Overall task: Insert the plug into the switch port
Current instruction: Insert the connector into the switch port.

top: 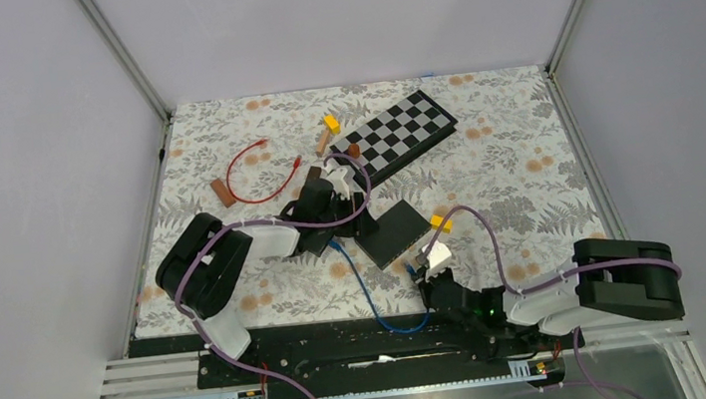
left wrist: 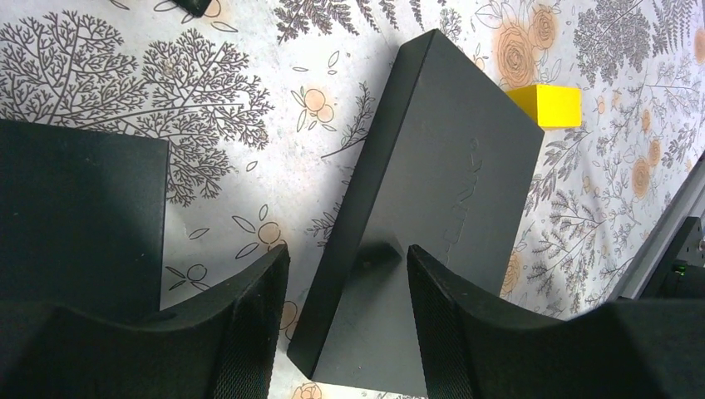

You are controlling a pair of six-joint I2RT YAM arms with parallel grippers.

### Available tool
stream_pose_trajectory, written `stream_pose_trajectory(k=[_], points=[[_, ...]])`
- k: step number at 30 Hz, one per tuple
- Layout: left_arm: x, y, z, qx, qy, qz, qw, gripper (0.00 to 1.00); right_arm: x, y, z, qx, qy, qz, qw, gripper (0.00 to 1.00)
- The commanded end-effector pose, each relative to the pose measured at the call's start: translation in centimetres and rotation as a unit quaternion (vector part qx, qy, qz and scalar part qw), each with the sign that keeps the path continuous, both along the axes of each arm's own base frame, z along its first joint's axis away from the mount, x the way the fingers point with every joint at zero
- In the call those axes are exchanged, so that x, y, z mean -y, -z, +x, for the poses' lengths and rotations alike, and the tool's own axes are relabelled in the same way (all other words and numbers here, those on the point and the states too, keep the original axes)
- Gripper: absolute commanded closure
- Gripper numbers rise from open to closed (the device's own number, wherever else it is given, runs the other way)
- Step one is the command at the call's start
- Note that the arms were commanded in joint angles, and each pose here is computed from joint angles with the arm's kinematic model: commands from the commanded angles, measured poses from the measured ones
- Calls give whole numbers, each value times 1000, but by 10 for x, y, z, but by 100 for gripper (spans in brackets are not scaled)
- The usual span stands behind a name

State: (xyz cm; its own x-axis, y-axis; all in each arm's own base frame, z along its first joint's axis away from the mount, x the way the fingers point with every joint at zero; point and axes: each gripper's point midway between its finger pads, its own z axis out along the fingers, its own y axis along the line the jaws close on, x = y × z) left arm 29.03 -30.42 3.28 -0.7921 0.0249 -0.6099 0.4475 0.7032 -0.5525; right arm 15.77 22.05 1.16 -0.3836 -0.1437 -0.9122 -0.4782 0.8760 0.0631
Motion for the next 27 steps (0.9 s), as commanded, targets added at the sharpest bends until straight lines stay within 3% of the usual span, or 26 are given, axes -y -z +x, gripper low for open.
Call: stream_pose_trajectory(k=[1, 27], points=[[-2, 2, -2, 7, 7, -2, 1000, 42, -17, -5, 2, -7, -4, 17, 1000, 100], [3, 9, -2, -7, 19, 0, 1000, 44, -26, -4, 15, -7, 4, 9, 1000, 100]])
